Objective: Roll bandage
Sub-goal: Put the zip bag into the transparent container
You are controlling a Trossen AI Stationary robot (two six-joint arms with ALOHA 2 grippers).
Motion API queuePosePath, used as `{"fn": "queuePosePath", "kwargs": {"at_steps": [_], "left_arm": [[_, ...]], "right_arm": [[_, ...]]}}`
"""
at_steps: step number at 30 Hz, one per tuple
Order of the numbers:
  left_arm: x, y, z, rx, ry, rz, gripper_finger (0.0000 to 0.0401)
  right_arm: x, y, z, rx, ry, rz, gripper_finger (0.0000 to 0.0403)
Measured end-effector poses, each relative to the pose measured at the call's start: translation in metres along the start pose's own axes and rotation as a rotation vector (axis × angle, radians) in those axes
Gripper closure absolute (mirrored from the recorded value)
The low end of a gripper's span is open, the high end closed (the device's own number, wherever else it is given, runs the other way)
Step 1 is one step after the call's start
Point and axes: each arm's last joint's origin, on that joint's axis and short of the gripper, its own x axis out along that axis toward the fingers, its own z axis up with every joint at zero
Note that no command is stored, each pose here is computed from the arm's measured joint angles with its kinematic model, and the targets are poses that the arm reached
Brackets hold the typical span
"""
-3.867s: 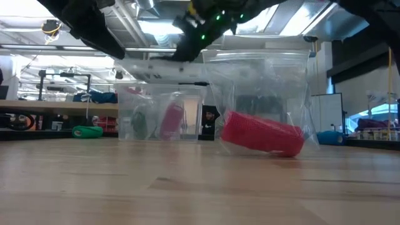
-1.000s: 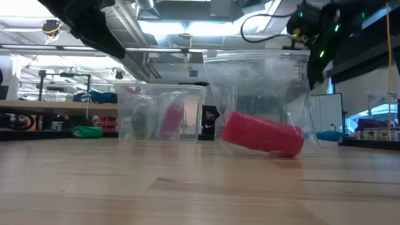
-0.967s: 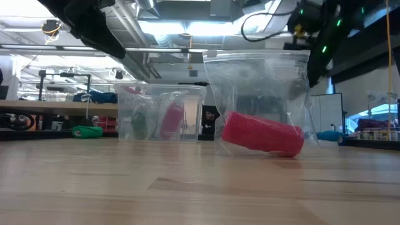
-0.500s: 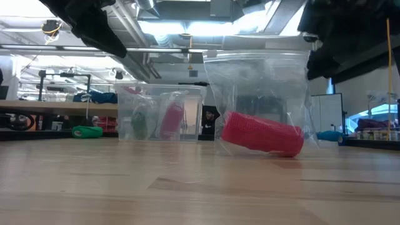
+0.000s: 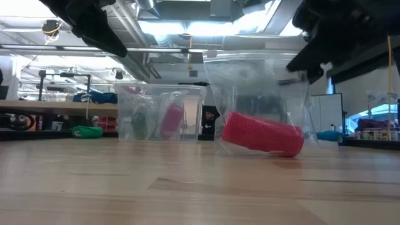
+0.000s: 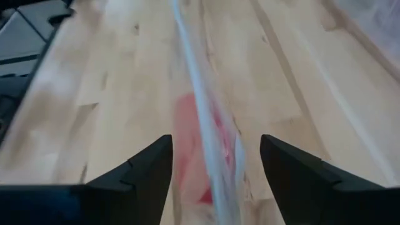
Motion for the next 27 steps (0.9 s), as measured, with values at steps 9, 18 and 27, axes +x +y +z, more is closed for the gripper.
{"fn": "queuePosePath", "kwargs": {"at_steps": [9, 18, 27], "left_arm": [[0.0, 0.0, 0.0, -0.008, 0.0, 0.0, 0.0246], [0.0, 0.002, 0.0, -0.013, -0.012, 0.056, 0.0246], [0.003, 0.022, 0.003, 0.01, -0.054, 0.435, 0.0246]], "right_arm": [[0.027, 0.004, -0.002, -0.039, -0.028, -0.034, 0.0266], [0.018, 0.019, 0.063, -0.198, -0.137, -0.167, 0.0384], [-0.007, -0.02, 0.162, -0.169, -0.375, -0.446, 0.0392]]}}
